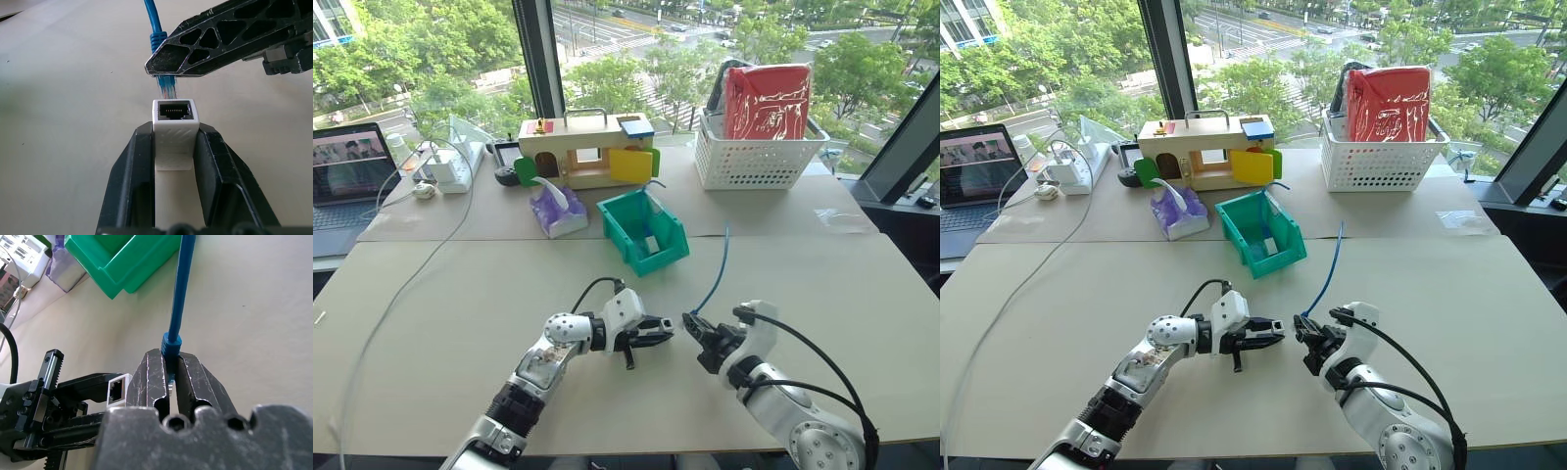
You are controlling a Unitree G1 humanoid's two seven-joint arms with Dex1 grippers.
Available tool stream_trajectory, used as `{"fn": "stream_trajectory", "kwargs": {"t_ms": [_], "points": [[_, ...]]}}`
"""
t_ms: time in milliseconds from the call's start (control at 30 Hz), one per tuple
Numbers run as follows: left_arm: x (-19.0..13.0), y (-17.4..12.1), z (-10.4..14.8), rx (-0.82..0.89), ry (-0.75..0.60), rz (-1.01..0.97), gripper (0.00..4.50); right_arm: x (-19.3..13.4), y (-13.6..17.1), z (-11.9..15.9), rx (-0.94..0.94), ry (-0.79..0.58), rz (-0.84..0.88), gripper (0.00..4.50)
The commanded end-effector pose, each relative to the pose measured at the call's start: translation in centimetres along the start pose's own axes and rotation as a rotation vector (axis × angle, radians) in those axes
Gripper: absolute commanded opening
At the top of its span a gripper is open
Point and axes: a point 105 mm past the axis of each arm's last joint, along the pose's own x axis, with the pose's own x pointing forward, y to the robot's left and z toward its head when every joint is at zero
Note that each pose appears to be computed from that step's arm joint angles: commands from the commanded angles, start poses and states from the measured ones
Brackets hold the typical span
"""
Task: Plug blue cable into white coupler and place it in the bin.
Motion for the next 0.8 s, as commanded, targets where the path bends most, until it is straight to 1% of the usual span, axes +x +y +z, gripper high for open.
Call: {"fn": "stream_trajectory", "kwargs": {"t_ms": [33,133,367,533,800], "points": [[-0.1,-0.7,-2.1,-0.053,0.071,-0.012,0.62,-0.4,1.6,1.8,-0.047,-0.080,0.061,0.00],[0.0,-0.7,-2.1,-0.052,0.071,-0.014,0.62,-0.4,2.1,2.2,-0.060,-0.098,0.081,0.00],[0.1,-0.7,-2.2,-0.051,0.071,-0.018,0.62,-0.2,2.9,0.8,-0.075,-0.034,0.131,0.00],[0.0,-0.5,-2.4,-0.071,0.082,-0.004,0.62,-0.3,3.3,0.7,-0.083,-0.024,0.151,0.00],[0.2,-0.1,-2.6,-0.083,0.095,0.021,0.62,-0.2,2.9,0.3,-0.073,-0.004,0.136,0.00]]}}
